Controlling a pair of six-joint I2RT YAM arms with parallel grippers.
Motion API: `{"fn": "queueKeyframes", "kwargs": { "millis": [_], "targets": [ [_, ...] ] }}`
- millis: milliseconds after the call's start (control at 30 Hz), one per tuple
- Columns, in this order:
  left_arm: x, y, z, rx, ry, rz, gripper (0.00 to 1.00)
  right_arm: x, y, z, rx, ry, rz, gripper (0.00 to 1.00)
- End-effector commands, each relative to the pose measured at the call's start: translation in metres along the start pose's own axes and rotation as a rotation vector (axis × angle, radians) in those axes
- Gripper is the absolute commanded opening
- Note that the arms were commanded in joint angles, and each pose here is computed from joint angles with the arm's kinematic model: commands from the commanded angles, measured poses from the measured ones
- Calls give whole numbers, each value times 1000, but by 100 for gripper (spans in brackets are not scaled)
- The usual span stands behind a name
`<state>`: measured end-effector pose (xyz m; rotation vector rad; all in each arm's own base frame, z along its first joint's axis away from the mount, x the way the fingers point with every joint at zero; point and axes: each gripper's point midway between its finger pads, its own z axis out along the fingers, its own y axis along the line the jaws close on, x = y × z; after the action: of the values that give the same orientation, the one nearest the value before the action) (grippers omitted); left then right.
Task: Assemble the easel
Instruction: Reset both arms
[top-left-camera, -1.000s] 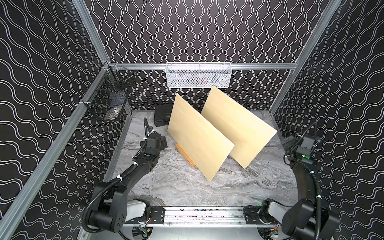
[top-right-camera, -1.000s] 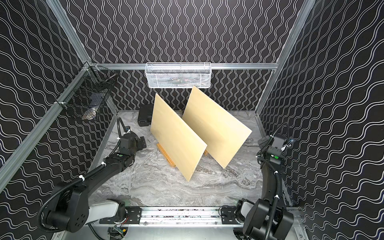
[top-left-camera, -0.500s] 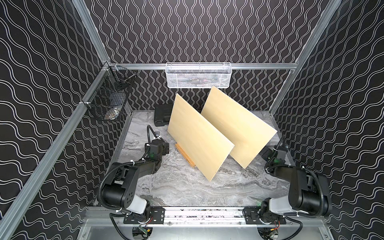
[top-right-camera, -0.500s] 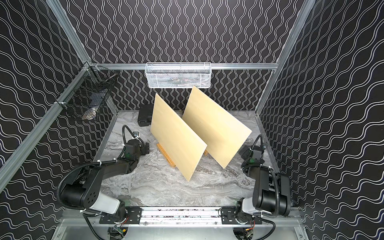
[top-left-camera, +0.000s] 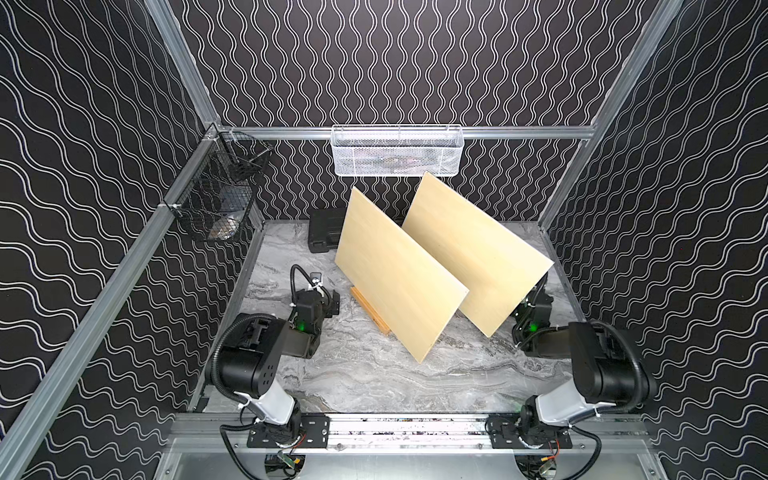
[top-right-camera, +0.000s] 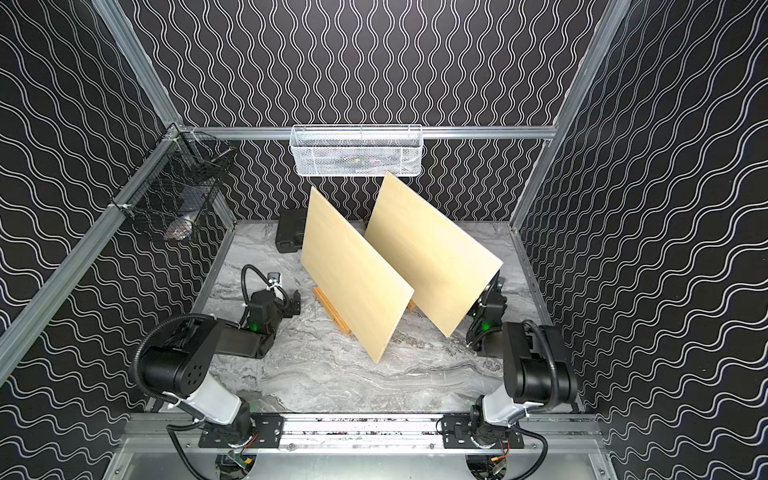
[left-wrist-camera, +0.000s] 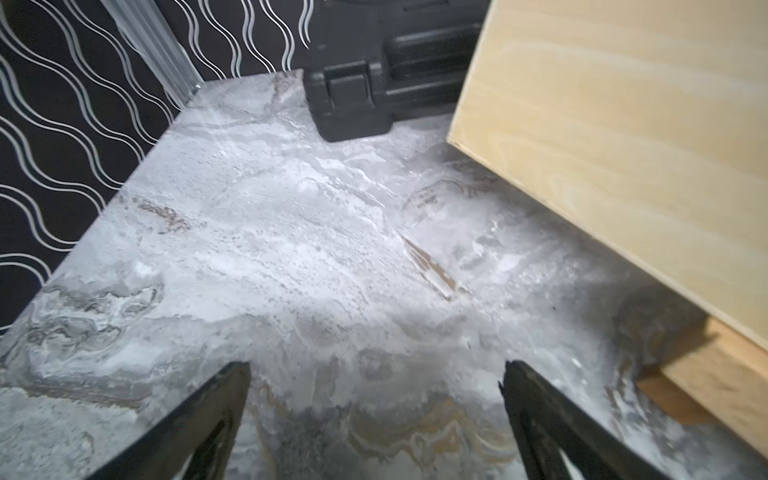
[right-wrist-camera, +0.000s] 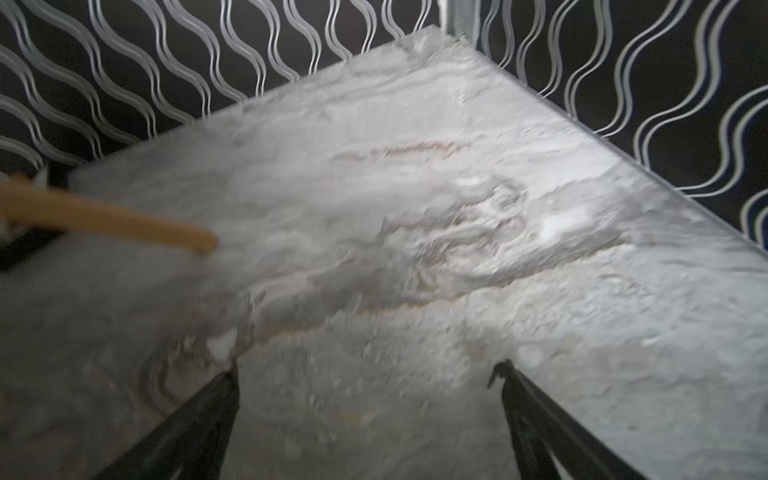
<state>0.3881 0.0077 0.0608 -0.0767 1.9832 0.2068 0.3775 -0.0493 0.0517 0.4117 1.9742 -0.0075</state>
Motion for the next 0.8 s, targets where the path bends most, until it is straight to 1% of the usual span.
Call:
{"fn": "queueKeyframes", "kwargs": {
  "millis": [0, 33, 67, 100, 167, 267, 367, 467, 533, 767],
  "targets": [
    [-18, 7, -1, -30, -79, -44, 99, -29, 4, -3, 7, -157, -32, 100],
    [-21, 8, -1, -35, -100, -42, 99, -25, 0, 0, 40, -106, -22, 100],
    [-19, 9, -1, -37, -92, -41, 99, -27, -1, 3, 61, -82, -24, 100],
    [-18, 8, -1, -36, -85, -46, 99, -30, 3, 6, 67, -91, -41, 100],
    [-20, 9, -1, -40, -98, -42, 99, -34, 9, 5, 65, -152, -72, 100],
    [-20, 9, -1, -41, -97, -40, 99, -26, 16, 7, 30, -93, -92, 100],
    [-20, 9, -1, -41, -97, -41, 99, -27, 17, 8, 21, -111, -98, 100],
    [-20, 9, -1, -41, -96, -41, 99, -26, 17, 9, 26, -92, -96, 100],
    [-20, 9, -1, -40, -98, -40, 99, -28, 18, 9, 20, -107, -97, 100],
    [-20, 9, -1, -41, -97, -42, 99, -26, 17, 9, 22, -98, -96, 100]
  ]
}}
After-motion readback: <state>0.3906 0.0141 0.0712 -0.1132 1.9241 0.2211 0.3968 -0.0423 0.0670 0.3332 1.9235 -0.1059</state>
